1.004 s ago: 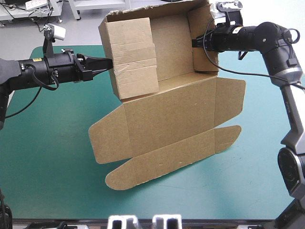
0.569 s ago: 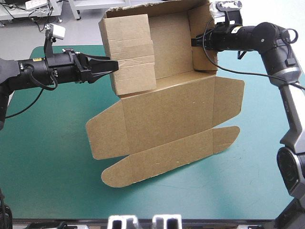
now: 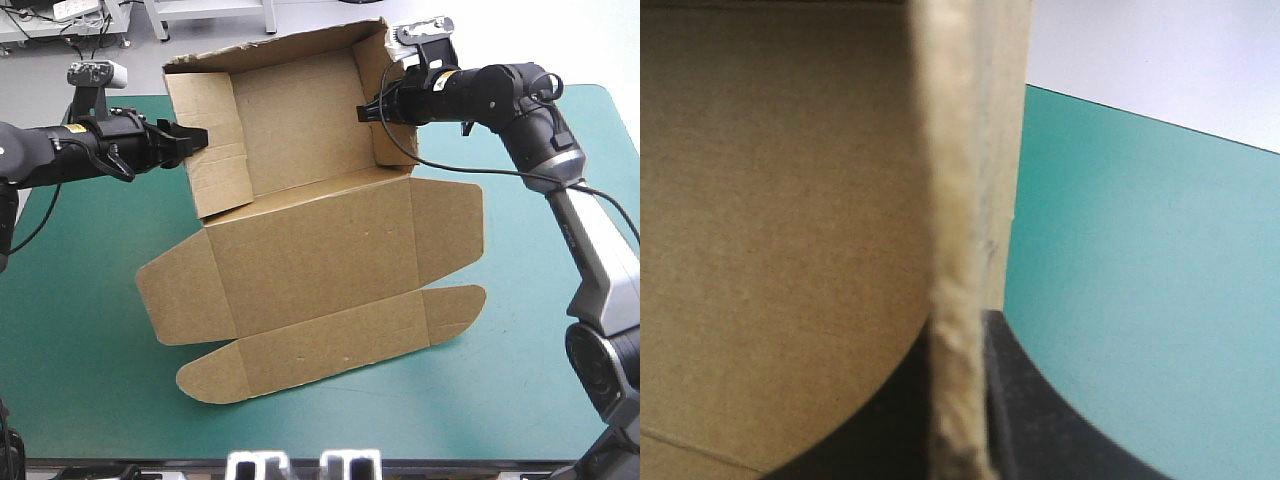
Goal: Fold the box
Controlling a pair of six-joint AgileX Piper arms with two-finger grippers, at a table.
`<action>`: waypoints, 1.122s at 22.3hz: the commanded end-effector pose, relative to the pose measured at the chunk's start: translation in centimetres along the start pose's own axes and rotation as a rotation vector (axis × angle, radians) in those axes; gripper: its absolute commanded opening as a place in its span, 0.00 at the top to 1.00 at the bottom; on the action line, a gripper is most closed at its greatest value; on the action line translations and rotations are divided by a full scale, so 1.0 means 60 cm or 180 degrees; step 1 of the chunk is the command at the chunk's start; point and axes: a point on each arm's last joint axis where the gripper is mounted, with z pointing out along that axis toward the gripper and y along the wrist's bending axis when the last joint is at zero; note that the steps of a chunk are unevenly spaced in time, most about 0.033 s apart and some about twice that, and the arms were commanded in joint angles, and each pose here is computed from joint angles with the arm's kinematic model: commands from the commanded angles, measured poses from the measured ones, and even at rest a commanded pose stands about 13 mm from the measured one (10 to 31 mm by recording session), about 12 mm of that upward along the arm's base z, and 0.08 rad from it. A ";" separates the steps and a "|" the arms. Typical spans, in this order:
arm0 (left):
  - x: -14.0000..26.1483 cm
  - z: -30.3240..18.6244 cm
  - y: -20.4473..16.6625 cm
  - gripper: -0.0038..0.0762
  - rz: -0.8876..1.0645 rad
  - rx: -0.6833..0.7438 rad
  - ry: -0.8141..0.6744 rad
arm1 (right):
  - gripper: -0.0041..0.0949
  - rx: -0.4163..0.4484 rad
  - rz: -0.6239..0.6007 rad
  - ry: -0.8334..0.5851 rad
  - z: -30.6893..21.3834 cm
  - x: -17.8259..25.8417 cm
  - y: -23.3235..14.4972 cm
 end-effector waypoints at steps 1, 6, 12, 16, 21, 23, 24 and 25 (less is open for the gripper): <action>-0.024 -0.008 -0.006 0.59 -0.0140 -0.0038 -0.0366 | 0.96 -0.0280 0.0032 -0.0544 -0.087 -0.040 0.057; -0.017 0.007 0.001 0.96 -0.0339 0.0031 -0.0179 | 0.96 -0.0092 -0.0033 -0.0404 -0.106 -0.031 0.095; -0.016 -0.032 -0.056 0.97 -0.0047 0.0127 -0.0279 | 0.96 0.0294 -0.0084 0.0175 -0.101 0.001 0.106; 0.000 0.006 -0.061 0.97 0.0111 -0.0250 0.0095 | 0.96 0.0552 -0.0046 0.0728 -0.077 0.028 0.090; 0.032 0.102 -0.046 0.97 0.0062 -0.0500 0.0797 | 0.97 0.0587 0.0073 0.1216 0.001 0.061 0.082; 0.041 0.133 -0.034 0.97 -0.0076 -0.0515 0.0934 | 0.97 0.0544 0.0114 0.1379 0.037 0.076 0.081; 0.046 0.147 -0.028 0.97 -0.0175 -0.0538 0.1014 | 0.97 0.0533 0.0138 0.1457 0.055 0.084 0.079; 0.051 0.160 -0.022 0.97 -0.0232 -0.0554 0.1091 | 0.97 0.0496 0.0193 0.1526 0.071 0.091 0.075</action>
